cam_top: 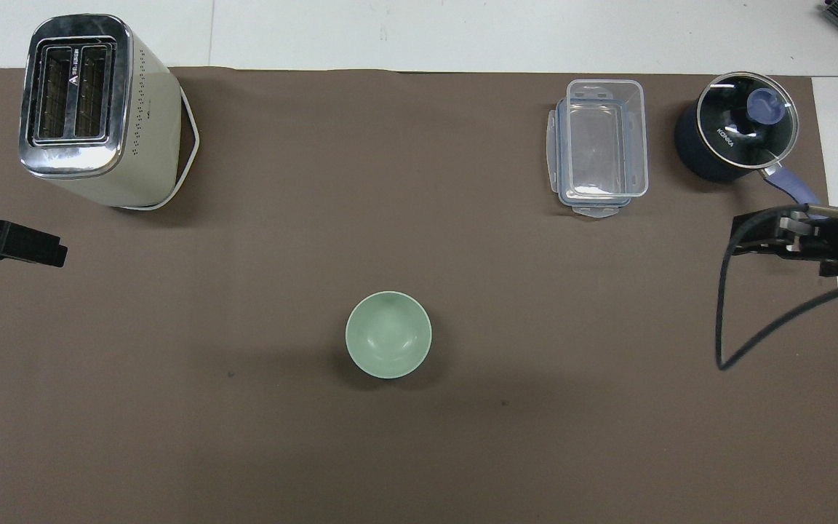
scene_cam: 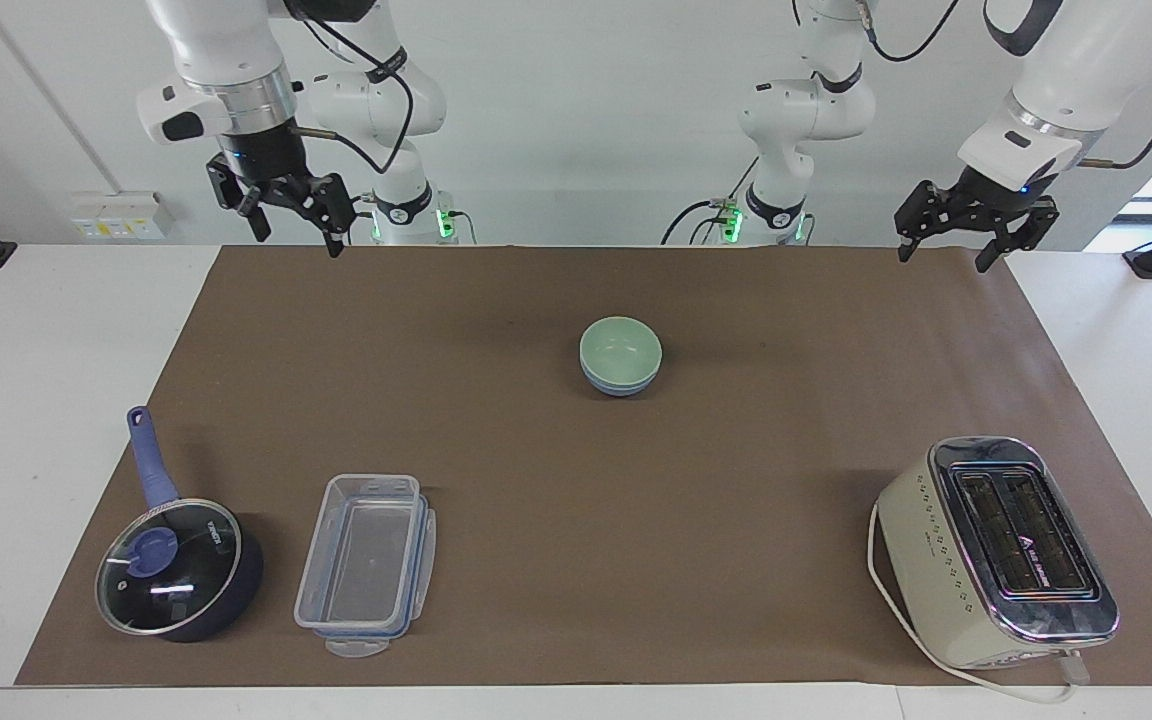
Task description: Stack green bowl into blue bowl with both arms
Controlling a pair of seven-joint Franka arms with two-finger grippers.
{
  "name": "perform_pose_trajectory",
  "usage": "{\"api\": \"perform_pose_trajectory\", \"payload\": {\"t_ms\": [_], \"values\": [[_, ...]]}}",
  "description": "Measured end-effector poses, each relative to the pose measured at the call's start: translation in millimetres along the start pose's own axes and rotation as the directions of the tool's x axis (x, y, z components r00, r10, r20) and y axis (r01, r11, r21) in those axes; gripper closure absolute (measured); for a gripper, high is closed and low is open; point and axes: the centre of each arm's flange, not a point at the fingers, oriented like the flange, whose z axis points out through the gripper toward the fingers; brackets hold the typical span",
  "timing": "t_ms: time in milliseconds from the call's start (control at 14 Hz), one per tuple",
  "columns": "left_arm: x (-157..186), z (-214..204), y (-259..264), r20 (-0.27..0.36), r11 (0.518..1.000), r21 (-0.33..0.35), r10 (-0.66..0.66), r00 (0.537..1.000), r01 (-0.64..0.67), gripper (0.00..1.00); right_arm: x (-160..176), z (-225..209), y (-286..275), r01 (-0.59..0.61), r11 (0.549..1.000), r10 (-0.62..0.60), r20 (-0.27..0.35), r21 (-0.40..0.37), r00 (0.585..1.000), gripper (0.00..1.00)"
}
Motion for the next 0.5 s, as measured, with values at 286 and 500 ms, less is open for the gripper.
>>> {"api": "perform_pose_trajectory", "payload": {"t_ms": [286,500], "values": [[-1,-2,0,-0.004,1.0,0.001,-0.004,1.0,0.004,0.0,1,-2,33,0.042,0.999,-0.042,0.027,-0.002,0.999,0.0],[-1,-2,0,-0.004,1.0,0.001,-0.006,1.0,0.006,0.0,-3,-4,35,0.042,0.999,-0.042,0.042,0.011,0.998,0.0]]}}
